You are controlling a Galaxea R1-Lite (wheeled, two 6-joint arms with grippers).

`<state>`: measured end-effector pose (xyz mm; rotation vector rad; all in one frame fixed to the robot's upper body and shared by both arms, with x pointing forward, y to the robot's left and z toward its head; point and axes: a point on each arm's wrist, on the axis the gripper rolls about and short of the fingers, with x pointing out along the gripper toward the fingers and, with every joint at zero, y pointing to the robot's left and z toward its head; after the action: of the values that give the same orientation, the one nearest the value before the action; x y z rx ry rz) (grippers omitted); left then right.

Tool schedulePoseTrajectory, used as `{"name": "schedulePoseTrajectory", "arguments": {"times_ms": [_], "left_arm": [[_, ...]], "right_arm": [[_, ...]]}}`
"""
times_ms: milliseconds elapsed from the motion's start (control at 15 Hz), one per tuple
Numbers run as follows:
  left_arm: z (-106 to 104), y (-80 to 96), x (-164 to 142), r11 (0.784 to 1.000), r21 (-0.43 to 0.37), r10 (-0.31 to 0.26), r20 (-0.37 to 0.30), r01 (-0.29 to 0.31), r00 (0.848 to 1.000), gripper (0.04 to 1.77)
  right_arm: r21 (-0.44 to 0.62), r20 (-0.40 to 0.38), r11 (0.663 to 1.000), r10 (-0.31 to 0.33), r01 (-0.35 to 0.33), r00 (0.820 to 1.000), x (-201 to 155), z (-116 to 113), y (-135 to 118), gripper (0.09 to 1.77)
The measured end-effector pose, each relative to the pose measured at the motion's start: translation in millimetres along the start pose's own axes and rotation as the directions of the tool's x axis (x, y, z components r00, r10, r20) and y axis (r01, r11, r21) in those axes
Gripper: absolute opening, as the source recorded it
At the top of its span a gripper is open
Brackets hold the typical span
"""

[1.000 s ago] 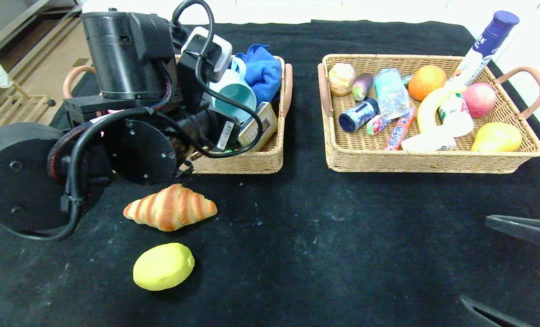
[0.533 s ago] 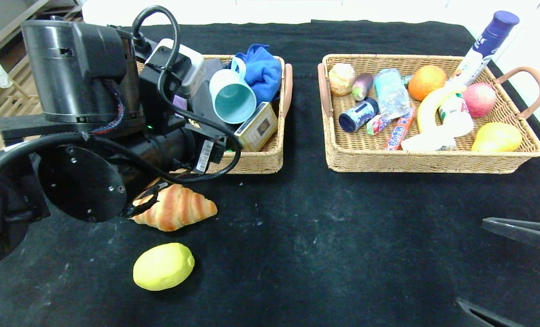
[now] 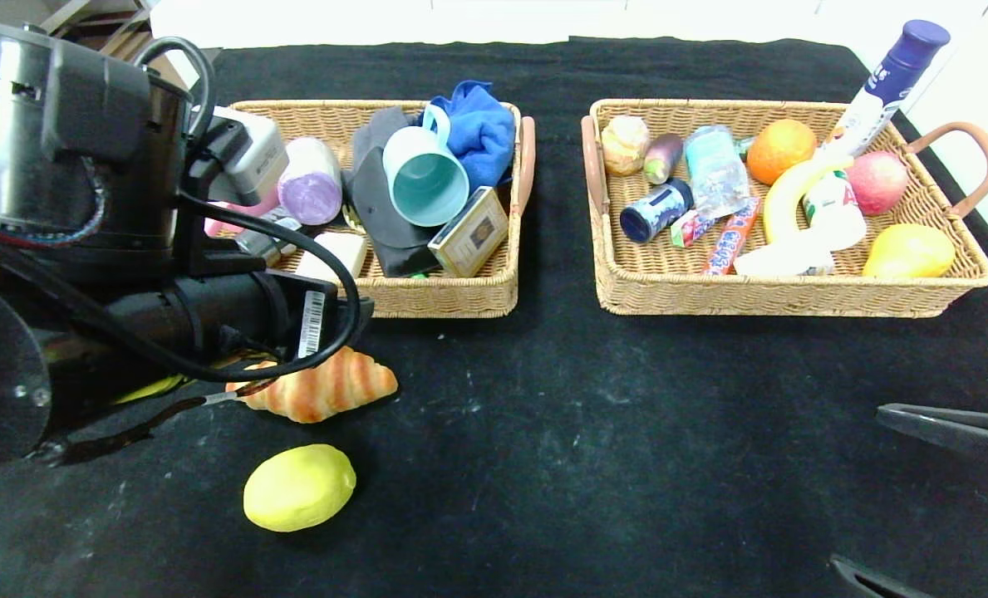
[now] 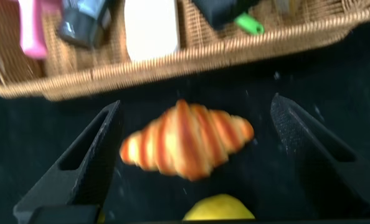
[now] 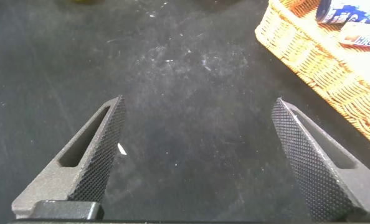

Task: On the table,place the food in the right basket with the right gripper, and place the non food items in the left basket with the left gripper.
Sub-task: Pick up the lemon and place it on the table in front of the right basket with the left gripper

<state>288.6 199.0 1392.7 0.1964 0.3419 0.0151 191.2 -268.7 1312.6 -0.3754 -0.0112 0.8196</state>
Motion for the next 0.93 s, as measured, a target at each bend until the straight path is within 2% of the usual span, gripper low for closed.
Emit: {"name": "schedulePoseTrajectory", "arguments": {"times_ms": [267, 400, 533, 733, 933], "left_arm": [[-6.9, 11.1, -15.4, 0.983, -0.185, -0.034, -0.093, 0.016, 0.995, 1.70], [-16.5, 14.0, -21.3, 0.970, -0.237, -0.091, -0.121, 0.060, 0.988, 1.70], [-27.0, 18.9, -26.7, 0.962, -0.260, -0.129, -0.142, 0.088, 0.981, 1.71], [-48.8, 22.8, -27.8, 0.958, -0.271, -0.150, -0.197, 0.094, 0.969, 1.71], [-71.4, 19.6, -23.2, 0.958, -0.266, -0.185, -0.276, 0.110, 0.943, 1.71]], "right_arm": [[0.000, -0.006, 1.000, 0.004, -0.004, 1.000, 0.8, -1.4, 0.5, 1.71], [0.002, -0.010, 1.000, 0.009, -0.009, 1.000, 1.2, -2.2, 1.2, 1.71], [-0.003, -0.011, 1.000, 0.013, -0.013, 1.000, 1.4, -2.8, 1.7, 1.71], [-0.004, -0.016, 1.000, 0.016, -0.016, 1.000, 2.0, -3.9, 2.2, 1.71], [-0.002, -0.020, 1.000, 0.018, -0.018, 1.000, 2.5, -4.6, 2.4, 1.71]]}}
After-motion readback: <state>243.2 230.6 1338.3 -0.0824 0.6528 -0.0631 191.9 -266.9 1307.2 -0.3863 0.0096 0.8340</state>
